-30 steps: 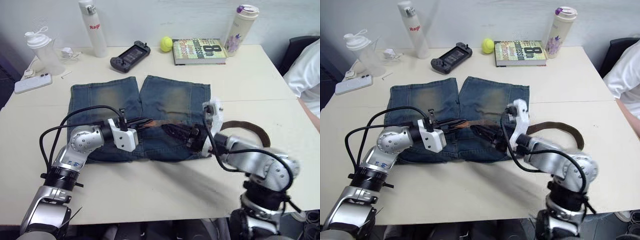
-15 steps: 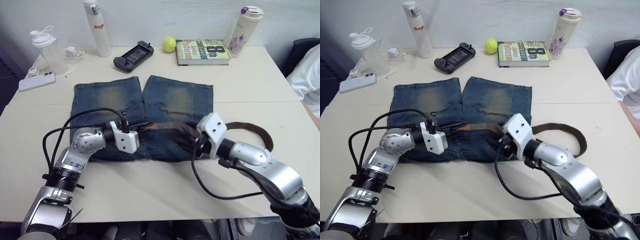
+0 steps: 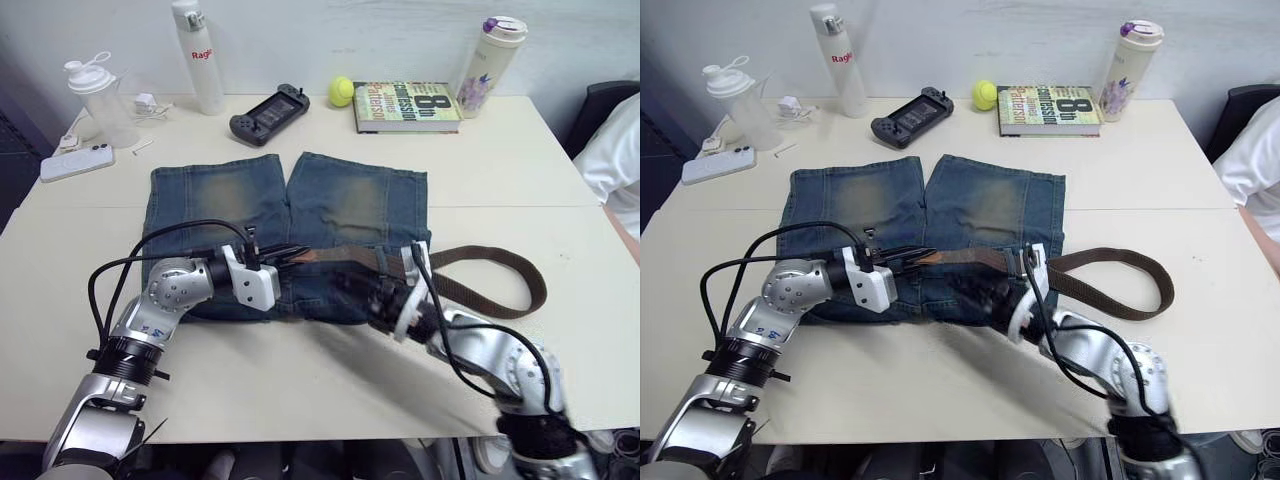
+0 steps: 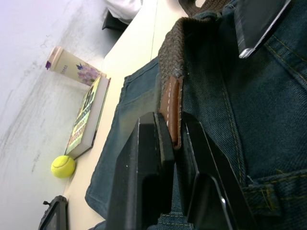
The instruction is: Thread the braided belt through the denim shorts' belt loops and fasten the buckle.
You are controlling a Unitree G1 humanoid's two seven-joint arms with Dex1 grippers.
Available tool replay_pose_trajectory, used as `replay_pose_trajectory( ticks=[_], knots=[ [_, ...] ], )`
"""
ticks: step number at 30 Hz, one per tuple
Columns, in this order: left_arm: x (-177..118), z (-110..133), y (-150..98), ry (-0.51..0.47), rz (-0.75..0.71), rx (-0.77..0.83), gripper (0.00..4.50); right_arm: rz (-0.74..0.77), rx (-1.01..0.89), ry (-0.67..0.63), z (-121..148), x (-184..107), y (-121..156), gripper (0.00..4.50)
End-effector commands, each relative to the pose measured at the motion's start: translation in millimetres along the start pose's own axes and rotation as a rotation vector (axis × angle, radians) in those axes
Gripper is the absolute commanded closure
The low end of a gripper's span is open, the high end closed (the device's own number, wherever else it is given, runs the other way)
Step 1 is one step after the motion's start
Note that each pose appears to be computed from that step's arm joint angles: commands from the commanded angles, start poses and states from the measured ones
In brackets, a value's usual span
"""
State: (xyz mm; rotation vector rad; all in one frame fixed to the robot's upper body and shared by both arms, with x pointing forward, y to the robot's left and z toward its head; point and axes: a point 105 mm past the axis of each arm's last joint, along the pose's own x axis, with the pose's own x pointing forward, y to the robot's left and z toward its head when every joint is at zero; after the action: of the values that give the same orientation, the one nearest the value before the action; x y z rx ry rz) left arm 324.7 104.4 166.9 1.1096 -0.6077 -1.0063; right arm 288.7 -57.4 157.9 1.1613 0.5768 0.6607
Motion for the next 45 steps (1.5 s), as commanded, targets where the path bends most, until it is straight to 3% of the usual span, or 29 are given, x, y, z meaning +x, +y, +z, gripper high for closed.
replay_pose_trajectory(
  ticks=[1,16,19,25,29,30,35,41,45],
  knots=[
    [-2.2,5.1,5.5,-0.013,0.024,0.034,4.50,0.022,0.055,-0.061,11.2,-1.9,14.2,0.98],
    [-5.9,2.0,6.6,0.001,0.013,0.043,4.50,-0.078,0.132,-0.133,19.2,-9.9,-2.6,0.98],
    [-6.3,2.2,6.5,0.000,0.010,0.041,4.50,-0.063,0.135,-0.147,22.3,-9.5,0.9,1.78],
    [-5.7,2.6,4.0,0.006,-0.008,0.046,4.50,-0.030,0.133,-0.154,23.7,-6.2,9.4,4.46],
    [-4.1,5.5,6.0,-0.005,0.003,0.003,4.50,-0.023,0.135,-0.168,25.8,-3.9,12.2,4.46],
    [-3.8,7.1,6.9,-0.013,0.007,-0.020,3.60,-0.019,0.134,-0.175,26.7,-3.6,13.1,4.50],
    [-7.9,9.8,8.2,-0.003,0.005,-0.126,1.70,0.004,0.116,-0.210,31.1,-3.3,17.7,4.50],
    [-61.6,8.9,28.6,0.014,0.064,-0.617,1.70,0.026,0.074,-0.252,33.7,-3.5,20.5,4.50],
    [-102.8,6.0,17.5,0.099,-0.005,-0.789,1.70,0.046,0.067,-0.254,28.9,1.3,22.6,4.50]
  ],
)
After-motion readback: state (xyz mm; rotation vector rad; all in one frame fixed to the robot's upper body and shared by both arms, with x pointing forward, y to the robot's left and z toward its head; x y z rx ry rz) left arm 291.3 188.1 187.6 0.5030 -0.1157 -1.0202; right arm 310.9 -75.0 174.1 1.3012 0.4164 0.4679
